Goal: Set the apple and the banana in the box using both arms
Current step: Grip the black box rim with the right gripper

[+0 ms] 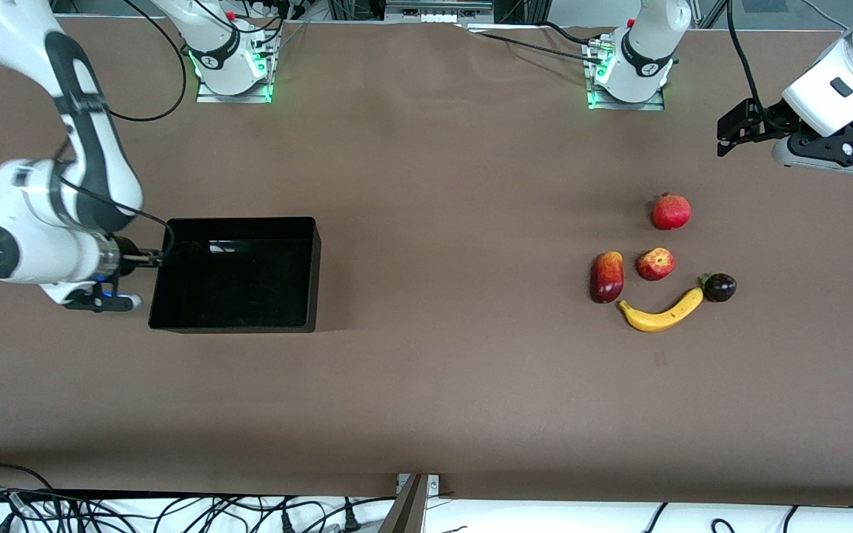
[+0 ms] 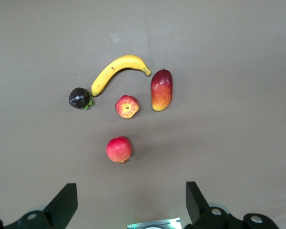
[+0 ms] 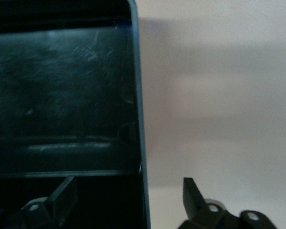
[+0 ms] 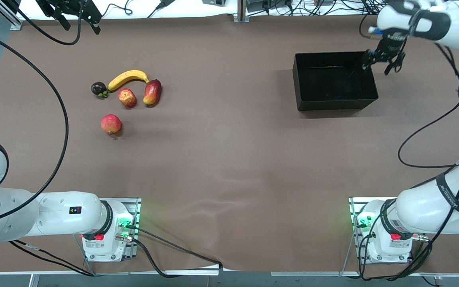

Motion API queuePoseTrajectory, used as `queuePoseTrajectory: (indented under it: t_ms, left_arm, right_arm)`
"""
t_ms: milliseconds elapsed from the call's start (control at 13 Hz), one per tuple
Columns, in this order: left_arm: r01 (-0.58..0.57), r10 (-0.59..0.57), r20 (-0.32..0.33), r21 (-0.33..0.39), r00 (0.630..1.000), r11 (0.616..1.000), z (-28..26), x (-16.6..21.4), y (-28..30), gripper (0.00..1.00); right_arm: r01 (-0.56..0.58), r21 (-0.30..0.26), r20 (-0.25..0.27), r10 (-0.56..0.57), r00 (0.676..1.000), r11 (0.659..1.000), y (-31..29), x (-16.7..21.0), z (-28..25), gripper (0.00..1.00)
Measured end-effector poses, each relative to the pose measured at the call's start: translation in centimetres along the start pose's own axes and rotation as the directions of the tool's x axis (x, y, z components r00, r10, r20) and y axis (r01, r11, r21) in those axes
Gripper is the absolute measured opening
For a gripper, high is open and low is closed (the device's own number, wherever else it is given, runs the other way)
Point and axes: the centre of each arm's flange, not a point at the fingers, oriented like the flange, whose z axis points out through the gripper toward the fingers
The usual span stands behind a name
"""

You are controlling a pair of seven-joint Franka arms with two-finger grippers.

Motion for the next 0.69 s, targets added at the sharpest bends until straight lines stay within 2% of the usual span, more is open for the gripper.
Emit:
queuePoseTrajectory:
  t_ms: [77,154,692]
  left_arm:
    - [0.000,0.000,0.000,0.000,1.000,1.000,0.0,0.0,0.0,1.00]
    - [0.000,0.000,0.000,0.000,1.000,1.000,0.0,0.0,0.0,1.00]
    - [0.000,0.000,0.000,0.000,1.000,1.000,0.0,0.0,0.0,1.00]
  right_arm:
    - [-0.004,0.001,-0.027,0.004,1.000,1.000,0.3,0.0,1.9,0.94]
    - [-0.007,0.001,-0.041,0.007,0.999,1.000,0.5,-0.3,3.1,0.85]
    - [-0.004,0.002,-0.051,0.004,0.999,1.000,0.5,-0.6,3.6,0.04]
